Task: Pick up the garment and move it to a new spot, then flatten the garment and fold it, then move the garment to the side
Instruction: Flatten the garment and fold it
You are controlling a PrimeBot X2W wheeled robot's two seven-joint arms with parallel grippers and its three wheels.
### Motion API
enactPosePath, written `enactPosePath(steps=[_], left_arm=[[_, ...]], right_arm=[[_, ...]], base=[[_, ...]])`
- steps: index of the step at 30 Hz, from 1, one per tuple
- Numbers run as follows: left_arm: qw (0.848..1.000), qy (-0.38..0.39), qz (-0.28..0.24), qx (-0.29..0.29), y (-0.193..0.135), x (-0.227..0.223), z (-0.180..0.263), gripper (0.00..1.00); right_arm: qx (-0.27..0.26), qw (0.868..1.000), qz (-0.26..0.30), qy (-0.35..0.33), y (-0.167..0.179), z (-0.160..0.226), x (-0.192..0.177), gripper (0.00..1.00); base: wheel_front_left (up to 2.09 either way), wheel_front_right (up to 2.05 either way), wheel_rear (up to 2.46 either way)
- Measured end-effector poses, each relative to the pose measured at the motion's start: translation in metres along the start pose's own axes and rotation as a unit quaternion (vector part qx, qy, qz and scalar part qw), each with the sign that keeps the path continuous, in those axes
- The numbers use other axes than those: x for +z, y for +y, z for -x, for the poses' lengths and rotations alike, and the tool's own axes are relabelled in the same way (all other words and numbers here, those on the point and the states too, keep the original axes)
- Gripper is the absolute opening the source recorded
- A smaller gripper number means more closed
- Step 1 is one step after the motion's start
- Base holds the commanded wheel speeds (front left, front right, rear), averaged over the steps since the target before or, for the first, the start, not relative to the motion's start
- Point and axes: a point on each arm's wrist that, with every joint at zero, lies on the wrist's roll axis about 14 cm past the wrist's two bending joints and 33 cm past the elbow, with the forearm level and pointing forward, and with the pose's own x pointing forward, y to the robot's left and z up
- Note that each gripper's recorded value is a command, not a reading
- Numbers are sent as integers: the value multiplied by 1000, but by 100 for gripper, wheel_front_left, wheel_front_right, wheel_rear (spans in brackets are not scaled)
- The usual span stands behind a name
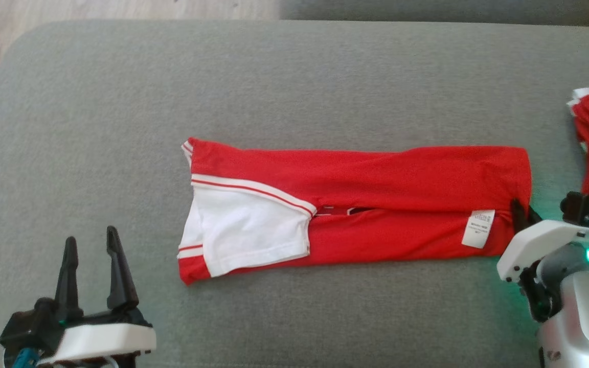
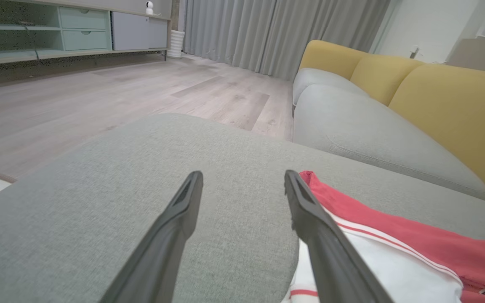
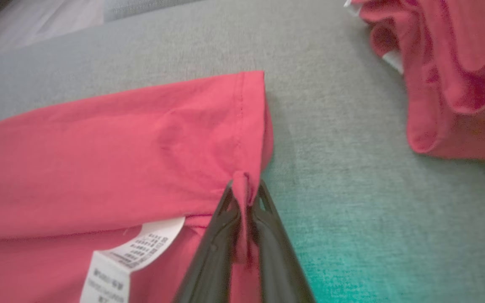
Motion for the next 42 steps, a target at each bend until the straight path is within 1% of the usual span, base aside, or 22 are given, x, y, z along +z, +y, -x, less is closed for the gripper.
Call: enactPosePath(steps=[5, 9, 12, 15, 18, 20, 22, 24, 27, 32, 34, 37, 39, 42], left_arm=[[1000, -2, -1, -25, -16, 0, -3, 100], [999, -1, 1, -48, -31, -1, -5, 100], [998, 1, 2, -62, -40, -2, -8, 100], [997, 6, 2, -73, -47, -5, -9, 100], [997, 11, 2, -80, -52, -9, -9, 100], [996, 15, 2, -84, -54, -11, -7, 100], [997, 14, 4, -80, -52, -11, -6, 100], [997, 11, 7, -74, -49, -9, -4, 100], [998, 5, 8, -65, -44, -6, -1, 100], [999, -1, 9, -49, -33, -2, 2, 100], [999, -4, 10, -43, -30, 0, 2, 100], [999, -5, 13, -37, -26, 0, 4, 100], [999, -4, 16, -32, -23, -2, 5, 100], [999, -8, 18, -26, -20, 1, 5, 100]], right_arm=[[-17, 999, -12, -44, -18, 14, 23, 0], [-56, 994, -8, -89, -56, 37, 50, 0], [-82, 992, -15, -94, -78, 55, 46, 0], [-92, 991, -22, -94, -84, 66, 42, 0], [-82, 989, -31, -118, -76, 71, 54, 0], [-68, 987, -37, -139, -65, 73, 66, 0], [-44, 985, -46, -158, -48, 74, 77, 0], [-12, 983, -55, -176, -26, 75, 87, 0], [41, 980, -47, -189, 11, 78, 95, 0], [147, 973, -40, -174, 84, 78, 94, 0], [192, 967, -48, -160, 111, 77, 88, 0], [242, 960, -48, -133, 147, 74, 74, 0], [276, 953, -47, -118, 171, 74, 67, 0], [317, 942, -25, -103, 203, 72, 60, 0]], base=[[0, 0, 0], [0, 0, 0], [0, 0, 0], [0, 0, 0], [0, 0, 0], [0, 0, 0], [0, 0, 0], [0, 0, 0], [0, 0, 0], [0, 0, 0], [0, 0, 0], [0, 0, 0], [0, 0, 0], [0, 0, 0]])
